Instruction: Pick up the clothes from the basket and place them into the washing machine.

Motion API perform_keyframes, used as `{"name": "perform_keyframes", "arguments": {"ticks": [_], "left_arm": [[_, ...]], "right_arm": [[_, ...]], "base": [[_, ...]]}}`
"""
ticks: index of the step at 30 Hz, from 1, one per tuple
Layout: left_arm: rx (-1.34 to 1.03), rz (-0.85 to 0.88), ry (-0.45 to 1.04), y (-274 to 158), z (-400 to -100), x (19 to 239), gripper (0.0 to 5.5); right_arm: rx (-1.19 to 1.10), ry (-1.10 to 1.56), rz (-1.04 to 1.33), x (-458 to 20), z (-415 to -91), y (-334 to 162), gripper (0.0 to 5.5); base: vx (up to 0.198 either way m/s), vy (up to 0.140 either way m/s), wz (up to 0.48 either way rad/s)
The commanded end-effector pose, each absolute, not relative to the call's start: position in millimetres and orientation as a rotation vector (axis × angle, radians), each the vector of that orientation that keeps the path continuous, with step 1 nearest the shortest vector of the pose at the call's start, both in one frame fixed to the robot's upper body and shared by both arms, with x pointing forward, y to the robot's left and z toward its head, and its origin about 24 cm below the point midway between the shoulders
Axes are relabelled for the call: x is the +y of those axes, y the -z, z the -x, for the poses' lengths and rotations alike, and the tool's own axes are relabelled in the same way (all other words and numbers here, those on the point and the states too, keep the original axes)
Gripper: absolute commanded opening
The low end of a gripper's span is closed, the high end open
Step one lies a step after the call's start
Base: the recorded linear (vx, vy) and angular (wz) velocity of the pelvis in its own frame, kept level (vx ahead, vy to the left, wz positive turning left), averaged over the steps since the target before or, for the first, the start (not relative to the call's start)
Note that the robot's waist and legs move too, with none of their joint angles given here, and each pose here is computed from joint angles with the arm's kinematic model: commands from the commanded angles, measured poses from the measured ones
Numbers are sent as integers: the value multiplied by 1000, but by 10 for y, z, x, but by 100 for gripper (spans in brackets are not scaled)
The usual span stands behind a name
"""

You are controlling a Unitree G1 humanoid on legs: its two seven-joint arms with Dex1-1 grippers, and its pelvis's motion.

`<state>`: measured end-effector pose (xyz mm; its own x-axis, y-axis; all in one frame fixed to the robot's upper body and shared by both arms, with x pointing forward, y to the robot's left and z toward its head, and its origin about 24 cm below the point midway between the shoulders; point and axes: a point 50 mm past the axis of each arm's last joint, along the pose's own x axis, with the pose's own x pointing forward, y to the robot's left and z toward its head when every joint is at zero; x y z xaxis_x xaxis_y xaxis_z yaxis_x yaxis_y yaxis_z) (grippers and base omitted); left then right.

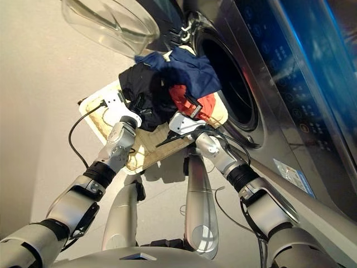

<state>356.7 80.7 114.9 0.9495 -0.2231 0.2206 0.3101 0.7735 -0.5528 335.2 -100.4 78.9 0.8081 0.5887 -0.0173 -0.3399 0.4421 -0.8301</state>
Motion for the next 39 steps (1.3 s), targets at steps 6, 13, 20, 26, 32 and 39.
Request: {"name": "perform_keyframes", "arguments": {"ticks": [6,13,20,26,32,39], "left_arm": [[-258,803,461,-1495,-3404,466,0],[-242,899,511,-1565,-3297,284,0],[-204,928,548,-1547,-3245,185,0],[-197,910,573,-1533,-3204,192,0],[-198,887,571,-1492,-3193,282,550],[-295,858,434,-1483,-3250,684,550]], "right_arm": [[-424,-650,977,-608,-3382,-940,550],[-590,-482,1030,-550,-3489,-1245,550],[-653,-367,1079,-523,-3622,-1482,47],[-614,-290,1030,-622,-3687,-1511,0],[-558,-205,959,-769,-3729,-1473,0],[-438,-75,895,-1053,-3758,-1271,0]], "base": [[0,0,0],[0,0,0],[0,0,0],[0,0,0],[0,0,0],[0,0,0]]}}
